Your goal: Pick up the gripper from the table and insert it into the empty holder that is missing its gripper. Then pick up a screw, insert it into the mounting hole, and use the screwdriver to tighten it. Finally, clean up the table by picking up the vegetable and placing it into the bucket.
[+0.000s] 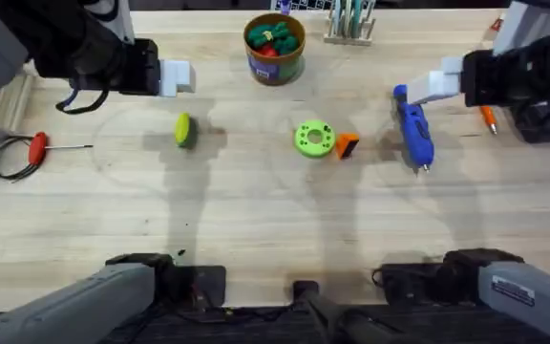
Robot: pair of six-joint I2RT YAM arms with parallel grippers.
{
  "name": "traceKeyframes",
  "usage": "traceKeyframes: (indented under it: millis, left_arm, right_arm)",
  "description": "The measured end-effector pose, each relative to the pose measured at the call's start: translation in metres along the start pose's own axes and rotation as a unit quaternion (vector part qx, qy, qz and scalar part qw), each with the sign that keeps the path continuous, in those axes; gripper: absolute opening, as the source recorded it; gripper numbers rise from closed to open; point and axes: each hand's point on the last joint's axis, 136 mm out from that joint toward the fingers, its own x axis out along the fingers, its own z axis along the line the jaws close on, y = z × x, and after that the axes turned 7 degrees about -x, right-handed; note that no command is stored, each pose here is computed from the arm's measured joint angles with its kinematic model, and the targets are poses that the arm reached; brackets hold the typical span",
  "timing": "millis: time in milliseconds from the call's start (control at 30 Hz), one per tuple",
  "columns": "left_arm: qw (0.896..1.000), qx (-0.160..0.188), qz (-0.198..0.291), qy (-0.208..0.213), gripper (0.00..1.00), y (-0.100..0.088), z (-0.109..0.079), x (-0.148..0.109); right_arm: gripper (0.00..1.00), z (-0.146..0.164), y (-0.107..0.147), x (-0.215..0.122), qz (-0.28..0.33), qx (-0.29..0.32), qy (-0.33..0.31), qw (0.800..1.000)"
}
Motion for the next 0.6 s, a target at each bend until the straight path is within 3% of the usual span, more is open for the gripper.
traceKeyframes:
  millis: [233,600]
  left_arm:
    - [0.999,-0.001,0.038,0.036,0.985,0.011,-0.011,0.012]
    - [0.985,-0.017,0.165,0.048,0.997,0.040,-0.011,0.084]
  right_arm:
    - [0.986,0.000,0.000,0.000,-0.001,0.000,0.000,1.000]
    - [0.987,0.000,0.000,0.000,-0.001,0.000,0.000,1.000]
